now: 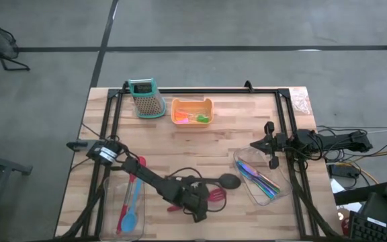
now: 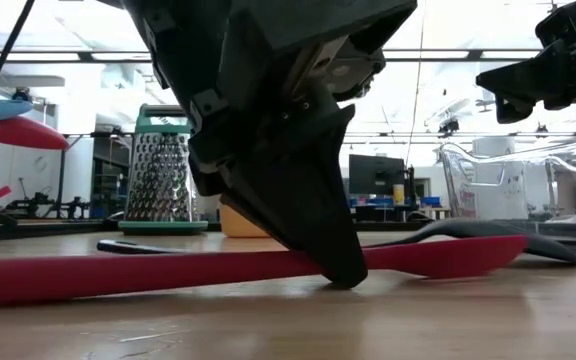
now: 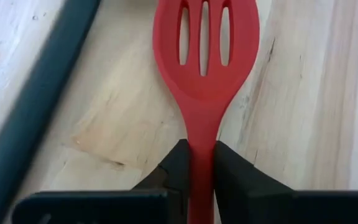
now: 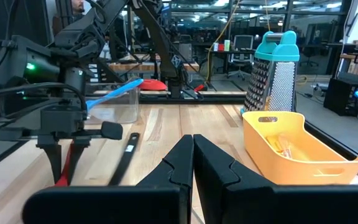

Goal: Pick & Place Kitchen Items
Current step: Put the red serving spoon into the bottom transparent bin

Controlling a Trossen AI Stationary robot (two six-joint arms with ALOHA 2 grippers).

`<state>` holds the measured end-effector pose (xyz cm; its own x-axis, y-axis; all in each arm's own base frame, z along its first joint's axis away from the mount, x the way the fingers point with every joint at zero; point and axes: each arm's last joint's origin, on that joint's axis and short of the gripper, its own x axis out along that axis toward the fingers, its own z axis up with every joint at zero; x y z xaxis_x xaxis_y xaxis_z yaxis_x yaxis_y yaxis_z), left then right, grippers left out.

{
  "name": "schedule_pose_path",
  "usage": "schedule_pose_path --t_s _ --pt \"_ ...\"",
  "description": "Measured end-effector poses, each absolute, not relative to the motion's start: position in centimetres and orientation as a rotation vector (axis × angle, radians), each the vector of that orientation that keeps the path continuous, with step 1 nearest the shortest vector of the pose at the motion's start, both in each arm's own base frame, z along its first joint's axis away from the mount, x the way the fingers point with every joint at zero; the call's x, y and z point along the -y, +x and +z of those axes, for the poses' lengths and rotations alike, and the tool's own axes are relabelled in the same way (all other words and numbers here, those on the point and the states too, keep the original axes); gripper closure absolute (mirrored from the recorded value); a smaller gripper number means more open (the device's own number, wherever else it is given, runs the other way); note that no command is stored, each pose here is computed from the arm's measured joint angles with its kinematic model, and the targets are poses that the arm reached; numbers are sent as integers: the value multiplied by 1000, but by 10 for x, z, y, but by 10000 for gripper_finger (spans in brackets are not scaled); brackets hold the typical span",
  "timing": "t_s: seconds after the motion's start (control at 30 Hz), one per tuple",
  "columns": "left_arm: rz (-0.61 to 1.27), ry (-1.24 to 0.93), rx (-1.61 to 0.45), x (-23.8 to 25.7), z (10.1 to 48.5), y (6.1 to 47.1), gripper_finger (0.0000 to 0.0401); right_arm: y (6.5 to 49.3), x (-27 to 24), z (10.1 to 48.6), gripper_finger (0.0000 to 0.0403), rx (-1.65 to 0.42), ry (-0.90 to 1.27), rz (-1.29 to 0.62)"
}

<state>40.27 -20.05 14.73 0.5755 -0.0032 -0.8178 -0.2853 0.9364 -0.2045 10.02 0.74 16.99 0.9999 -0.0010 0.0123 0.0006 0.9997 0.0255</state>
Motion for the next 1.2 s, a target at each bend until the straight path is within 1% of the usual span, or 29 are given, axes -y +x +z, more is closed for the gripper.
schedule_pose_path --t_s 0.2,0.37,0.53,0.63,0.77,0.87,0.97,1.07,1.2 --pt "184 -412 -915 199 165 401 355 100 -7 170 394 13 27 -1" --pt "163 -441 -854 197 192 399 340 100 -7 170 394 12 26 -1" --pt "144 -480 -812 193 224 389 352 100 -7 170 394 13 27 -1" --pt "120 -522 -827 191 246 376 353 100 -7 170 394 13 26 -1" --pt "134 -593 -844 190 276 352 346 100 -7 170 394 13 25 -1" --pt "182 -663 -883 190 296 326 345 100 -7 170 394 12 27 -1" --pt "283 -702 -911 196 307 297 348 100 -7 170 394 12 26 -1" --pt "399 -736 -871 203 317 267 348 100 -7 170 394 12 25 -1" --pt "498 -733 -836 217 320 232 346 100 -7 170 394 12 26 -1"
